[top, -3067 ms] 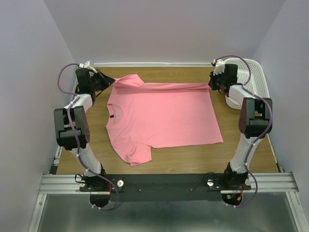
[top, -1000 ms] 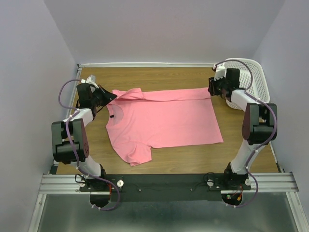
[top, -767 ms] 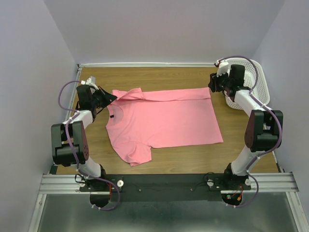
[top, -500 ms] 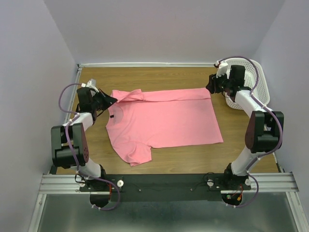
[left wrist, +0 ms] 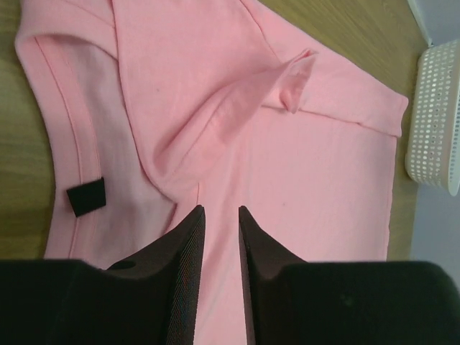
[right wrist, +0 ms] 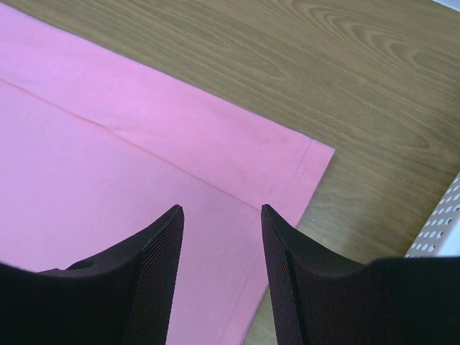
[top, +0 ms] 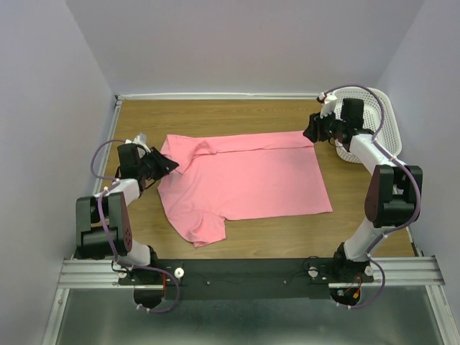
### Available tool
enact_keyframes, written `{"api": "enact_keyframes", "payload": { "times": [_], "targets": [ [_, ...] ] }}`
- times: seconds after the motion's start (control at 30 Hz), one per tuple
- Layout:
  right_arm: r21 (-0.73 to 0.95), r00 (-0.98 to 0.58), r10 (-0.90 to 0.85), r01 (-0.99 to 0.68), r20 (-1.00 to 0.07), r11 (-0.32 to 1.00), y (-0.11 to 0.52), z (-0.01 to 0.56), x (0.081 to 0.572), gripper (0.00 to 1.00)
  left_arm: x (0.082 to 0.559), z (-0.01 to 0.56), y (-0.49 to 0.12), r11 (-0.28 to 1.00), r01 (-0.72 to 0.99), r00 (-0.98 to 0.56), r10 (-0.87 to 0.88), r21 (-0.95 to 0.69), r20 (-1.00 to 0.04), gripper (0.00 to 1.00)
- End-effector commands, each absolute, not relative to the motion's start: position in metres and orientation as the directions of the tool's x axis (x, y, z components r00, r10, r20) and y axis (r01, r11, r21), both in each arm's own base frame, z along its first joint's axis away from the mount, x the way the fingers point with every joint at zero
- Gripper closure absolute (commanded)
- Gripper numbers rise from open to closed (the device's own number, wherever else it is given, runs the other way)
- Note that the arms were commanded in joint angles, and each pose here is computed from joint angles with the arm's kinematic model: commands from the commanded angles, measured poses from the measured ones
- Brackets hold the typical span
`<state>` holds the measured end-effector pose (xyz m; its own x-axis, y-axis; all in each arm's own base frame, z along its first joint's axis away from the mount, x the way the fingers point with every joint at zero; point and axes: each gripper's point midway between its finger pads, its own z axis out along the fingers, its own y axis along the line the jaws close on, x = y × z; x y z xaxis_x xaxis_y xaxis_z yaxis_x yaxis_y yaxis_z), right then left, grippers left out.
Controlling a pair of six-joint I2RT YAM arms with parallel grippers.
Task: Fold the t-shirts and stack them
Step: Fold the tshirt
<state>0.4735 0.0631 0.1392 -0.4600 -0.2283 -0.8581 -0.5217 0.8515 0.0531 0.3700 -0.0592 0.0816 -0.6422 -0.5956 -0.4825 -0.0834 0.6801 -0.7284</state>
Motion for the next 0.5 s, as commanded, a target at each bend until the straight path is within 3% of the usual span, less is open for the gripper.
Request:
{"api": "enact_keyframes", "payload": {
  "times": [0.0, 0.1, 0.13, 0.2, 0.27, 0.33, 0.47],
  "targets": [
    [0.104, -0.482, -0.233, -0.575, -0.845, 0.811, 0.077, 0.136, 0.461, 0.44, 0.368, 0.132, -0.049, 0.757, 0.034, -0.538, -0.537, -0.653, -0.650, 0.59],
    [0.152, -0.482, -0.256, -0.656, -0.838, 0.739, 0.098, 0.134, 0.448, 0.43, 0.374, 0.160, -0.043, 0.803, 0.081, -0.473, -0.491, -0.591, -0.732, 0.52],
    [0.170, -0.474, -0.275, -0.701, -0.837, 0.693, 0.111, 0.134, 0.439, 0.42, 0.379, 0.171, -0.047, 0.817, 0.123, -0.464, -0.454, -0.564, -0.760, 0.42],
    [0.178, -0.466, -0.293, -0.732, -0.835, 0.657, 0.125, 0.134, 0.434, 0.42, 0.399, 0.186, -0.066, 0.850, 0.221, -0.470, -0.336, -0.478, -0.816, 0.41],
    [0.187, -0.459, -0.315, -0.763, -0.831, 0.619, 0.143, 0.135, 0.425, 0.42, 0.408, 0.155, -0.080, 0.877, 0.207, -0.576, -0.249, -0.433, -0.779, 0.40],
    [0.185, -0.452, -0.323, -0.774, -0.832, 0.605, 0.154, 0.139, 0.421, 0.42, 0.423, 0.157, -0.104, 0.910, 0.257, -0.596, -0.116, -0.326, -0.794, 0.40],
    [0.199, -0.457, -0.306, -0.769, -0.835, 0.608, 0.157, 0.151, 0.413, 0.42, 0.447, 0.131, -0.113, 0.949, 0.231, -0.646, -0.017, -0.216, -0.763, 0.40]
  ]
}}
